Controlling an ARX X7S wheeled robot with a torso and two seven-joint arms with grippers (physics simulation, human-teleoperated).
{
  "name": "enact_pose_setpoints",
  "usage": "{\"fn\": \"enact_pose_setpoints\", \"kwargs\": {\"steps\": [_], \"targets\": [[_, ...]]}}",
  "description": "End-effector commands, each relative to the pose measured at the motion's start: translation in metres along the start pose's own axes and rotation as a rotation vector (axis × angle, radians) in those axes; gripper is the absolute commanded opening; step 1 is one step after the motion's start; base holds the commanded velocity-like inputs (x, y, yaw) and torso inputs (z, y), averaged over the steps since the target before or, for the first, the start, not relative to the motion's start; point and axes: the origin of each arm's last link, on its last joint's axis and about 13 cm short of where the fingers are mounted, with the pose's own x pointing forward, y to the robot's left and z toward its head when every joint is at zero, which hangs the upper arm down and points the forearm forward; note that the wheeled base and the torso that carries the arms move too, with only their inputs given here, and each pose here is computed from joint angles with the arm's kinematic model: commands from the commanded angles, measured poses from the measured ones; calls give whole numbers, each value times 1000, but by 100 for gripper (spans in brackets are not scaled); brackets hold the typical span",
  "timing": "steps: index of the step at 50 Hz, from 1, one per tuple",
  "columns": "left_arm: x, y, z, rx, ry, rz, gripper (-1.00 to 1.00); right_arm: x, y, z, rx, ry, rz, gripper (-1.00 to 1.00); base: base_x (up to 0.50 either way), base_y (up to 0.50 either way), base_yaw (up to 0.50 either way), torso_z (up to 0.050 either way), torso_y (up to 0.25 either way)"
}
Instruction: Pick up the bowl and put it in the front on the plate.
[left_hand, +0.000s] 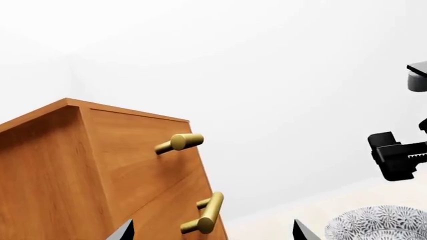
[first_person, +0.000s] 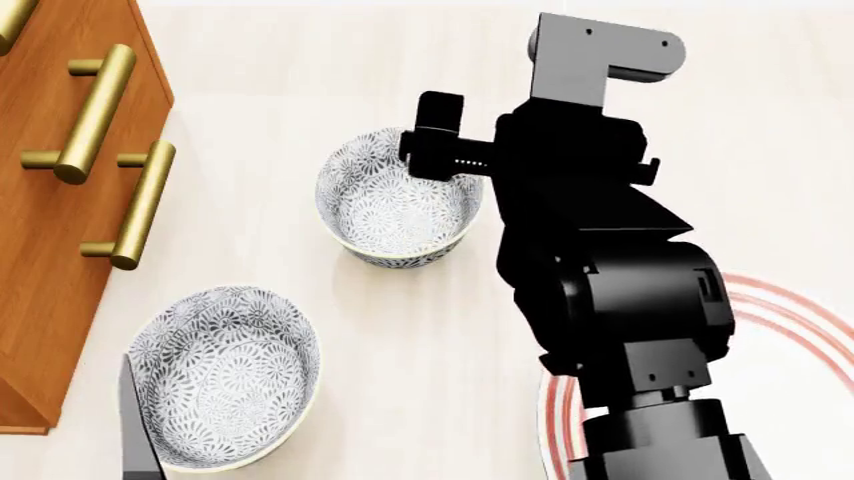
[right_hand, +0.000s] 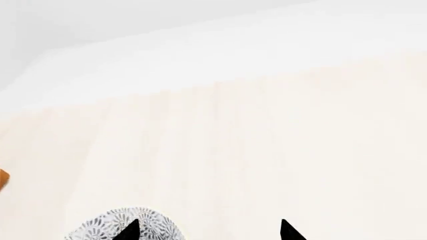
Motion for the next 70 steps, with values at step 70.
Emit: {"fn": "enact_pose_setpoints", "kwargs": {"steps": [70], "targets": [[-1, -5, -5, -8, 36, -62, 100, 1, 14, -43, 106, 144, 26, 100, 0, 0, 0, 0, 0]]}}
